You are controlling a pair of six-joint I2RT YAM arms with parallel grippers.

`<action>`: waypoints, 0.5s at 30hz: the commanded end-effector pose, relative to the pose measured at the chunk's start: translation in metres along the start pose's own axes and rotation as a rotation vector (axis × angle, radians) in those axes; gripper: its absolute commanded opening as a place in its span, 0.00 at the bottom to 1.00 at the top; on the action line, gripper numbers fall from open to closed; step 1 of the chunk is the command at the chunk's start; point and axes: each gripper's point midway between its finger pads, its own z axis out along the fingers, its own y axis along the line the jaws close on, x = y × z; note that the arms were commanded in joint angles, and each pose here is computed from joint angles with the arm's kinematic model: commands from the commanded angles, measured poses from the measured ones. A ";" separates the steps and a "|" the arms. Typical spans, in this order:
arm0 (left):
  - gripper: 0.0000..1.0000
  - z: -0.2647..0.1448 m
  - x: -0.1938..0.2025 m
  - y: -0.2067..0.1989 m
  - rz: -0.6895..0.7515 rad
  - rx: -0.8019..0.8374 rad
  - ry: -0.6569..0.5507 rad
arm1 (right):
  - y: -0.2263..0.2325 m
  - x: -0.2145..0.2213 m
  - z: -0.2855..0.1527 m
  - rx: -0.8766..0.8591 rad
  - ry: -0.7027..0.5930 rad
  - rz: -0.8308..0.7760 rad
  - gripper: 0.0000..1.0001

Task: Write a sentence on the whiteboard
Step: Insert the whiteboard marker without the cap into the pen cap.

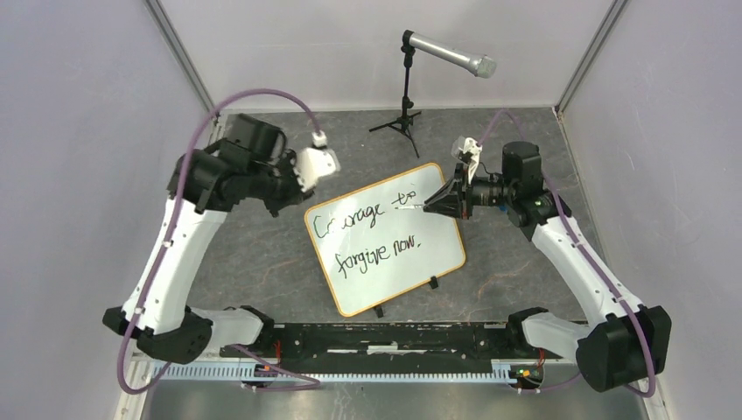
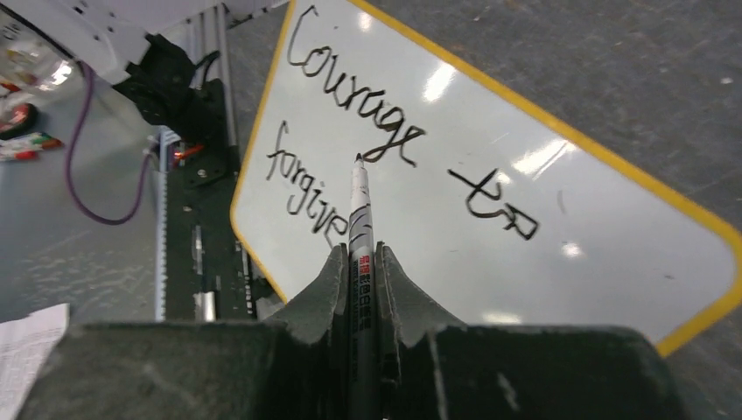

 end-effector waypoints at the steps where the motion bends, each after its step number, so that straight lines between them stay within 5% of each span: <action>1: 0.02 0.002 0.015 -0.031 0.216 0.049 0.228 | 0.028 -0.005 0.001 -0.128 -0.095 0.121 0.00; 12: 0.02 0.028 -0.023 -0.084 0.344 0.153 0.277 | 0.083 -0.034 -0.013 -0.350 -0.381 0.270 0.00; 15: 0.02 0.033 -0.030 -0.090 0.368 0.170 0.273 | 0.093 -0.037 -0.010 -0.399 -0.376 0.279 0.00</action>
